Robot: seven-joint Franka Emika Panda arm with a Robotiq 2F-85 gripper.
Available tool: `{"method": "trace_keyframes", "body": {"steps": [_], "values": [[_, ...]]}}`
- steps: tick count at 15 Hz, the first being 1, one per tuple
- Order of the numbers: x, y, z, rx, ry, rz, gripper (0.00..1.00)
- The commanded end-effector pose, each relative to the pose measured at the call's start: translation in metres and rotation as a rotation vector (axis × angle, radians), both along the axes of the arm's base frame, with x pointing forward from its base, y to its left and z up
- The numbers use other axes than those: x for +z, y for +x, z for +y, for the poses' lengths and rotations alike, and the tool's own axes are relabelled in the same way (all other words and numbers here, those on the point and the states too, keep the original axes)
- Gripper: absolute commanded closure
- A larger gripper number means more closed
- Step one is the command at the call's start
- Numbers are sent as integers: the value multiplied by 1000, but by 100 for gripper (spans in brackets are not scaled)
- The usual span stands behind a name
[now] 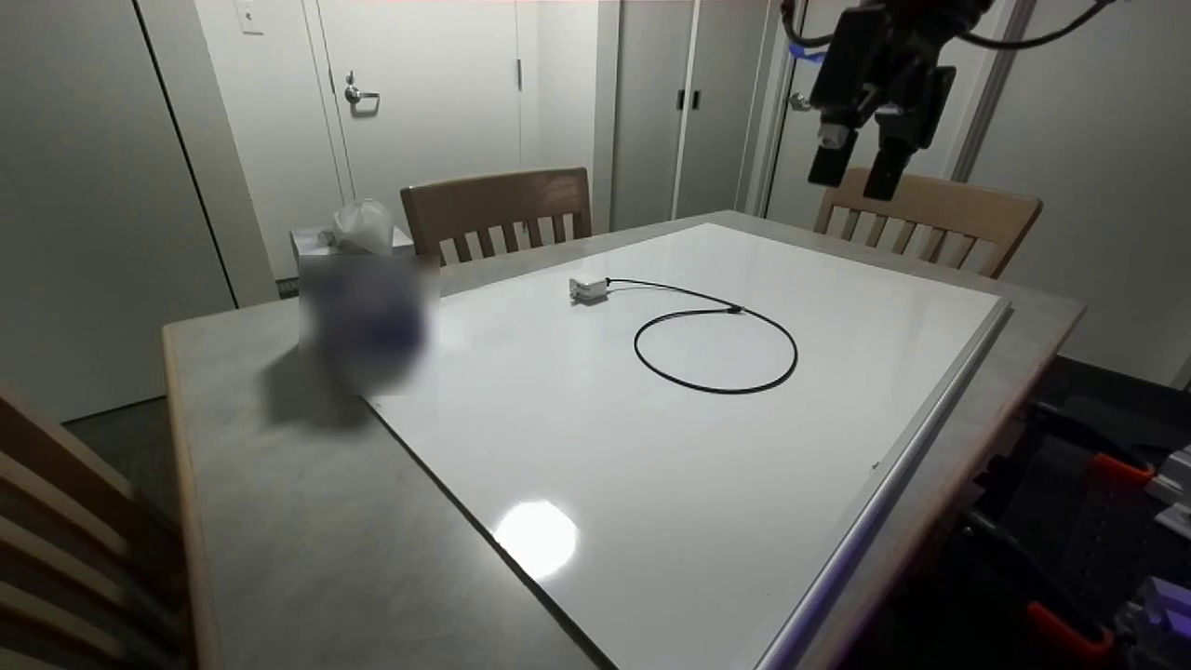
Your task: Unwind the charger cable and stretch it along the board
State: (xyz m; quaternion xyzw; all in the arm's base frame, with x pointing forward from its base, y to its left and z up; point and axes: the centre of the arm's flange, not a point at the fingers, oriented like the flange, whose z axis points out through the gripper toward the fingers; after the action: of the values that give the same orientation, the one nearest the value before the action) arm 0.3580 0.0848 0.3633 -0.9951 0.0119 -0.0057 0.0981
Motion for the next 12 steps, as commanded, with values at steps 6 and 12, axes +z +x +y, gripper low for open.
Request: {"method": "trace_keyframes", "body": {"steps": [6, 12], "values": [[-30, 60, -16, -50, -89, -17, 0], [-27, 64, -18, -70, -60, -70, 0]]}}
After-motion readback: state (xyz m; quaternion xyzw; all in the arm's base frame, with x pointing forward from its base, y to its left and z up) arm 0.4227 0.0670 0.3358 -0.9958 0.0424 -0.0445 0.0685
